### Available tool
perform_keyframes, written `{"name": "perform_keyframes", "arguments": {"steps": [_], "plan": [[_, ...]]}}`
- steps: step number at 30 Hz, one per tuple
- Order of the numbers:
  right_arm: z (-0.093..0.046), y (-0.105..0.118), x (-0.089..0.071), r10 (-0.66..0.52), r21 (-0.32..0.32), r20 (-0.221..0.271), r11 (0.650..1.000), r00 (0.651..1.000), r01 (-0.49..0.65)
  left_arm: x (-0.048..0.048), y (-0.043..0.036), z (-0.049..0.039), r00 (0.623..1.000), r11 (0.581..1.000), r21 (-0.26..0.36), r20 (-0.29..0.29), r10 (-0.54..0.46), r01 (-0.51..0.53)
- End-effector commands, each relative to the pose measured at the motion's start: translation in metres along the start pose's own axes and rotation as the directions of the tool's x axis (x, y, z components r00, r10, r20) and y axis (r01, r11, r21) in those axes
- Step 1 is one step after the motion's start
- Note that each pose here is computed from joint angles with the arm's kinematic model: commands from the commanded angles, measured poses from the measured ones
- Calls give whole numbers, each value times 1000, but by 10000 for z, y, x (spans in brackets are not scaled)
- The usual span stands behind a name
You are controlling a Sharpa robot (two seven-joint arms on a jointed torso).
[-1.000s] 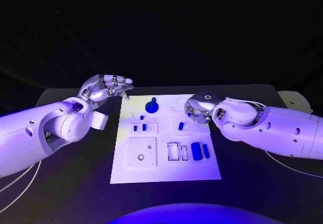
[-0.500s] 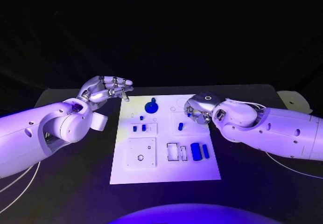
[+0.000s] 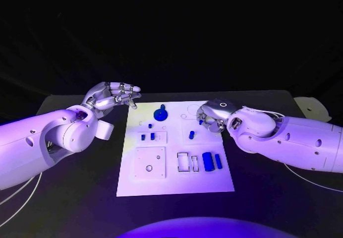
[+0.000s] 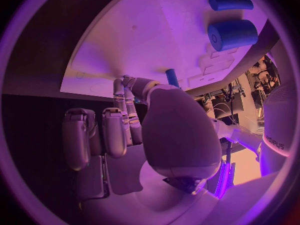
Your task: Assemble the parts on the task board
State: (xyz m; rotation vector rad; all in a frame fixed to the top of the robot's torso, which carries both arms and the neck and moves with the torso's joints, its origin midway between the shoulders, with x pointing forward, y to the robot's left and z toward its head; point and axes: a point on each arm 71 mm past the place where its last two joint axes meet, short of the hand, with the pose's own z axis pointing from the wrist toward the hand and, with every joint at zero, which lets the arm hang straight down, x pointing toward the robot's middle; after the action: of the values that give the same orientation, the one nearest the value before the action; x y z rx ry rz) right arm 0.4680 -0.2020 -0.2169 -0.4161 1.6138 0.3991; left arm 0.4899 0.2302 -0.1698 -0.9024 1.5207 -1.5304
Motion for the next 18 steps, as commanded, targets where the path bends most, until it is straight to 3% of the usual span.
{"name": "perform_keyframes", "arguments": {"steps": [1, 12, 18], "plan": [[-19, -3, -50, 8, 8, 53, 1000, 999, -8, 6, -2, -1, 1000, 1000, 1, -16, -10, 10], [-136, 87, -162, 51, -18, 99, 999, 994, -49, -16, 3, -6, 1000, 1000, -2, -14, -9, 9], [-205, 270, -257, 94, -63, 119, 994, 988, -87, -19, 6, -3, 1000, 1000, -3, -14, -9, 9]]}}
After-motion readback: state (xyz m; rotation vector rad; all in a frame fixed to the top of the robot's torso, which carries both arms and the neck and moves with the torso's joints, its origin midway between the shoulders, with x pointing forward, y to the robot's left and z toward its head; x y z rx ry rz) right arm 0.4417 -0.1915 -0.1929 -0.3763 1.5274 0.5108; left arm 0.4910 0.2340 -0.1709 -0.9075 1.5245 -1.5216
